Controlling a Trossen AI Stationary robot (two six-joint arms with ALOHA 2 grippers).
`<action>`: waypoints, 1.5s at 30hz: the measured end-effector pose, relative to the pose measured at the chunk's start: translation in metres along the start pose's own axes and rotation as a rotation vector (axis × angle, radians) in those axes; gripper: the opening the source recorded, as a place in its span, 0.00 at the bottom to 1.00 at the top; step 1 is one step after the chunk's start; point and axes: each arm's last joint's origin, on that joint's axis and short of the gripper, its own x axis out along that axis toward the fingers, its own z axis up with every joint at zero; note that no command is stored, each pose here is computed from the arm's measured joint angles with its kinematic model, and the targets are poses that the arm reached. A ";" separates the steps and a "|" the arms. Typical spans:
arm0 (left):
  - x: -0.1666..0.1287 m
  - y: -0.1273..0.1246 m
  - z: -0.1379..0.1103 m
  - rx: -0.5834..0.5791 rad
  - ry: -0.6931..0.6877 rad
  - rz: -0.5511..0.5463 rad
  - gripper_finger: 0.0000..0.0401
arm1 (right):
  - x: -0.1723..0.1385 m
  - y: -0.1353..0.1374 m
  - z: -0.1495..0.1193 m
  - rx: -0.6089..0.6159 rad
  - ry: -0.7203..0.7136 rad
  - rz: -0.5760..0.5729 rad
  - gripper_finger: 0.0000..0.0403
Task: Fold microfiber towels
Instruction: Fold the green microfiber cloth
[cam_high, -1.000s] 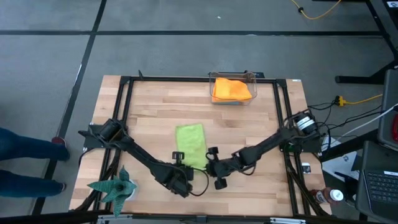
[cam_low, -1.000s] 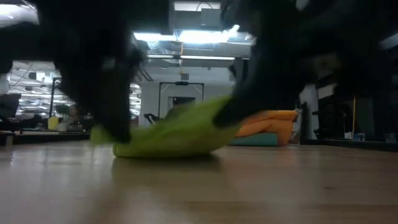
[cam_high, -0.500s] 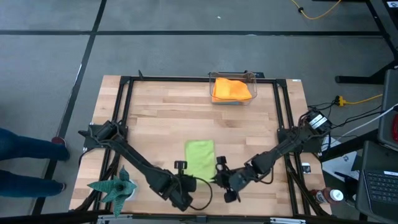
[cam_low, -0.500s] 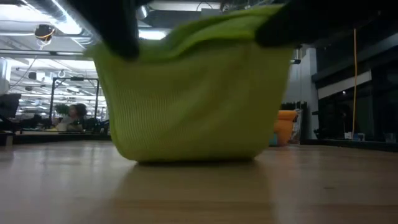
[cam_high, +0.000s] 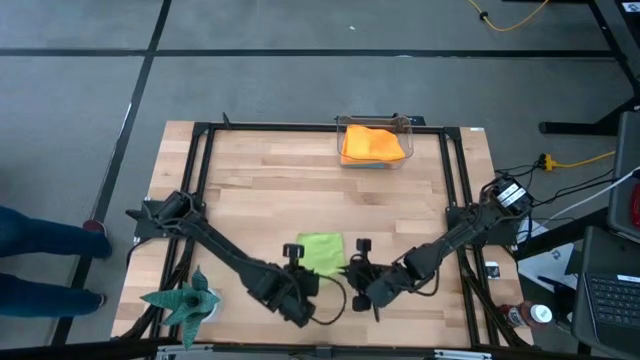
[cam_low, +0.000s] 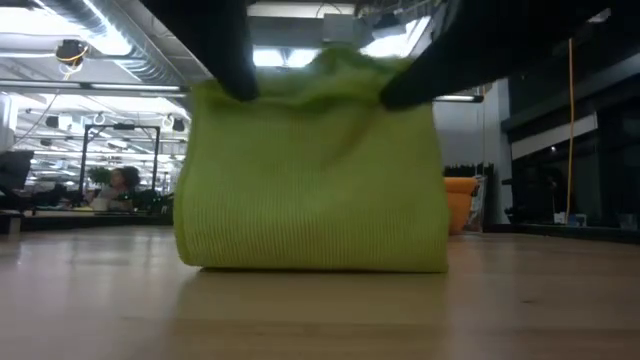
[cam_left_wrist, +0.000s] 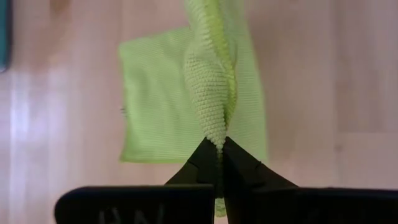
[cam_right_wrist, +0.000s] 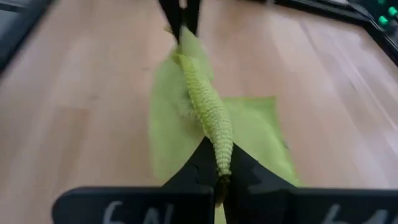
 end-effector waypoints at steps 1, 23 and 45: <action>0.002 0.004 0.001 0.000 0.010 0.008 0.00 | 0.002 -0.004 0.000 0.010 0.012 -0.016 0.01; 0.077 0.057 -0.011 0.067 0.149 0.073 0.00 | 0.063 -0.061 -0.031 0.144 0.236 -0.208 0.01; 0.100 0.087 -0.015 0.015 0.132 0.273 0.40 | 0.067 -0.077 -0.030 0.179 0.192 -0.403 0.39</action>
